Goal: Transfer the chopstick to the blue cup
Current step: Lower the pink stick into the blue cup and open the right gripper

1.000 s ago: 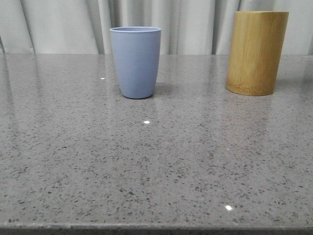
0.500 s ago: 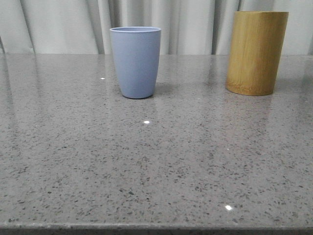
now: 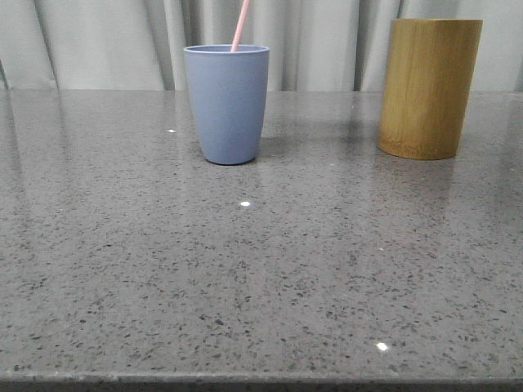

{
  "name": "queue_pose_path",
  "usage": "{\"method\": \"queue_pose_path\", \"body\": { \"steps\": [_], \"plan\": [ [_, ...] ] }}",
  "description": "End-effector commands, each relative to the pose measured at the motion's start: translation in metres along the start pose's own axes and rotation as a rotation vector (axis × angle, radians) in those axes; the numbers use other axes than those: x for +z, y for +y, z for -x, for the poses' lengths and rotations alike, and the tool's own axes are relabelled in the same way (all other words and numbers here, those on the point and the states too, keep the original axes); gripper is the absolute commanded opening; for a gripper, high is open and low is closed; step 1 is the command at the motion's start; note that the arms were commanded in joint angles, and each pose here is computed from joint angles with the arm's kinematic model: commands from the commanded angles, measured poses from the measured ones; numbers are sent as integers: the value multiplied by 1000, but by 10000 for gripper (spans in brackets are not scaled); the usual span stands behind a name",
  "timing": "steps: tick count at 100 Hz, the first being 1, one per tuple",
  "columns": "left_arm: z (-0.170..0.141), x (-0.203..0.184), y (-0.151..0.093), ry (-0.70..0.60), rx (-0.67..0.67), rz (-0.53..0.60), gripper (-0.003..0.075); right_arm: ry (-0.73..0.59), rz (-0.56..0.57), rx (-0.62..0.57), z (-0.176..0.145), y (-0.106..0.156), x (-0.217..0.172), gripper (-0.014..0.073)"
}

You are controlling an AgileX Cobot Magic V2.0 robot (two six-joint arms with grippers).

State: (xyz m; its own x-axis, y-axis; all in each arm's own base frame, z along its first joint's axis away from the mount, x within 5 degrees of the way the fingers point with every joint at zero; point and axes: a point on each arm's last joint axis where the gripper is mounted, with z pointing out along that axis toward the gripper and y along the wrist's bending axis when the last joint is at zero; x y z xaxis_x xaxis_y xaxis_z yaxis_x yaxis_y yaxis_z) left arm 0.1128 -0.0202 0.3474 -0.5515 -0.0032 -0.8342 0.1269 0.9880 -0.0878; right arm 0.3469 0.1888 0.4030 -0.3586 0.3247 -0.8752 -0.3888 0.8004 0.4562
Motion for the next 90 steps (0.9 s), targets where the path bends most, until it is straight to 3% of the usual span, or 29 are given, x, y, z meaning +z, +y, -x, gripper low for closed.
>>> {"method": "queue_pose_path", "body": {
  "steps": [1,38,47,69,90],
  "plan": [
    [13,-5,-1,-97,-12,-7,472,-142,50,-19,25,15,-13,-66],
    [13,-5,-1,-97,-12,-7,472,-30,28,-34,7,10,0,-45],
    [13,-5,-1,-97,-12,-7,472,-26,28,-35,7,10,0,41],
    [13,-5,-1,-97,-12,-7,472,-28,28,-35,7,10,0,373],
    [13,-5,-1,-97,-12,-7,472,-60,36,-97,18,14,-13,410]
  ]
}}
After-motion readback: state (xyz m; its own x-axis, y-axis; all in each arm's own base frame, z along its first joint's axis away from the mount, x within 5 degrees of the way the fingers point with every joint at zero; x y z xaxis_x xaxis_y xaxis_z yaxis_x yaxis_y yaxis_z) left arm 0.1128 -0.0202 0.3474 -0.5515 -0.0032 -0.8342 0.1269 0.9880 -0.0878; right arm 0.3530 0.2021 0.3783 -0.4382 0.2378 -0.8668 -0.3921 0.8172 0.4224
